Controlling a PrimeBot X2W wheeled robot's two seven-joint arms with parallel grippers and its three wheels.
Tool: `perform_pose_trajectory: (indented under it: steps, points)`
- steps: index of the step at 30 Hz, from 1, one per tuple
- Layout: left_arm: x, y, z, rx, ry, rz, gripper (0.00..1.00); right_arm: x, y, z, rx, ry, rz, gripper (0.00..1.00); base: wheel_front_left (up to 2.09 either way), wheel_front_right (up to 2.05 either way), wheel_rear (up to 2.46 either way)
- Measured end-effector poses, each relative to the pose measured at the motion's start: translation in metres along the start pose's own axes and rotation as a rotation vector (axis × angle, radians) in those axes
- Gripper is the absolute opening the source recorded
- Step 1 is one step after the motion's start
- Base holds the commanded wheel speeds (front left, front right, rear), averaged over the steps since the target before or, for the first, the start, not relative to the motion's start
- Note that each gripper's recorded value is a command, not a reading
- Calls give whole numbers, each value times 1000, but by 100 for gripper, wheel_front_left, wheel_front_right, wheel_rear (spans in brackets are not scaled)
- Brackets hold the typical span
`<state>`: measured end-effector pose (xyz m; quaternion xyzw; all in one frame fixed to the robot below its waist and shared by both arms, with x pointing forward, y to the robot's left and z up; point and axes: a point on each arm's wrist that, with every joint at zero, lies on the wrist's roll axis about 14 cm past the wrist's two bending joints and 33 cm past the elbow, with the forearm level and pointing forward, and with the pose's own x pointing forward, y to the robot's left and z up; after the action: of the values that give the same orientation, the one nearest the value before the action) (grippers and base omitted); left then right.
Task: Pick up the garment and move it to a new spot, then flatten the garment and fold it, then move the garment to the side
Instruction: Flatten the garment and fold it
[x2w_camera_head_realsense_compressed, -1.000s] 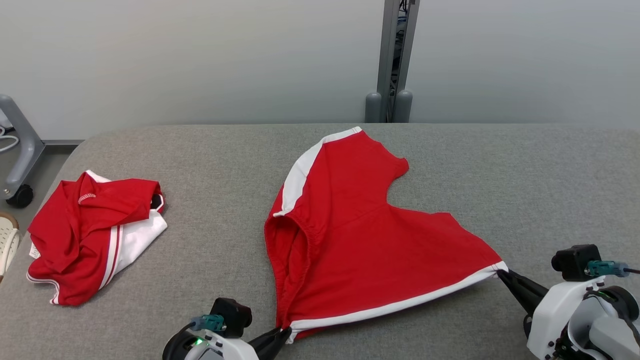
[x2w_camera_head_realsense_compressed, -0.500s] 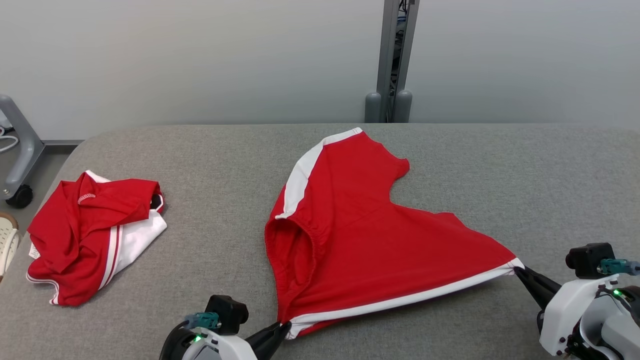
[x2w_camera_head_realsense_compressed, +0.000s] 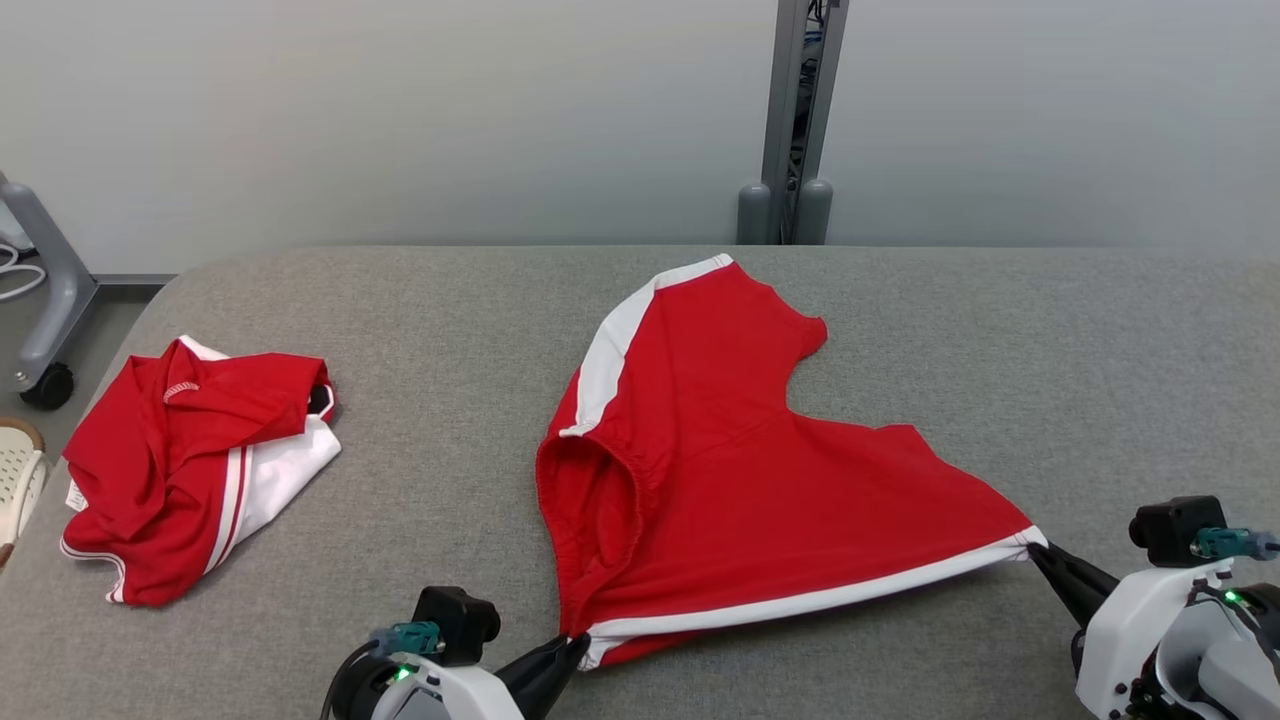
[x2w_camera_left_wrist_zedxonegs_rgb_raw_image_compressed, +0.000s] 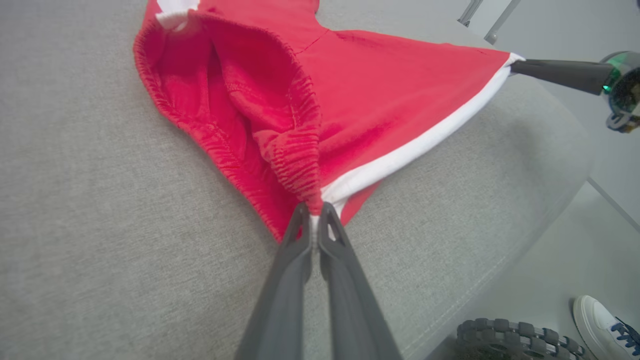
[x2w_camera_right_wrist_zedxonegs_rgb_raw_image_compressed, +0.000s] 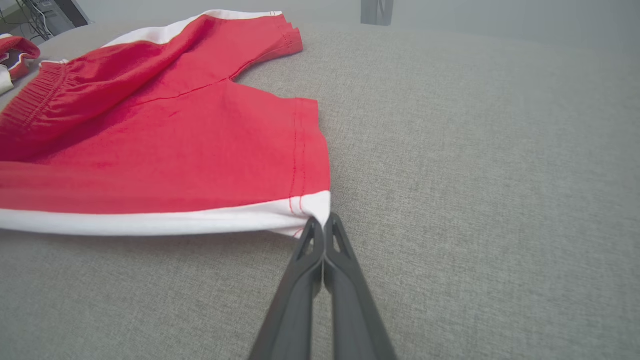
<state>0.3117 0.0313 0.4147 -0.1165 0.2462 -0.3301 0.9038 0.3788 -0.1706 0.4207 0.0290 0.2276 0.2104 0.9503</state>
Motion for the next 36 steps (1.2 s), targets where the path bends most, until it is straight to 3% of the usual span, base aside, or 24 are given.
perform_pose_trajectory:
  steps: [2, 3, 4, 14, 23, 30, 36]
  points:
    - [0, 0, 0, 2, -3, 2, 63, 0, 1, -1, 3, 3, 2, 0, 0, 0, 0]
    - [0, 1, 0, 4, -6, 7, 92, 0, 1, -3, 4, 5, 1, 0, 0, 0, 0]
    - [0, 2, -1, 0, -2, 11, 100, 0, 1, -2, 10, 3, -2, 100, 0, 0, 0]
    - [0, 8, 12, -10, -73, 53, 100, -4, 4, 33, 143, -134, 0, 100, 0, 0, 0]
    - [-6, 29, 47, -64, -236, 174, 100, -17, -18, 70, 164, -317, -78, 100, 0, 0, 0]
    - [-18, 36, 64, -123, -373, 250, 100, -23, -14, 67, 173, -389, -115, 100, 0, 0, 0]
    - [-34, 47, 83, -85, -493, 340, 100, -32, -12, 74, 157, -465, -156, 100, 0, 0, 0]
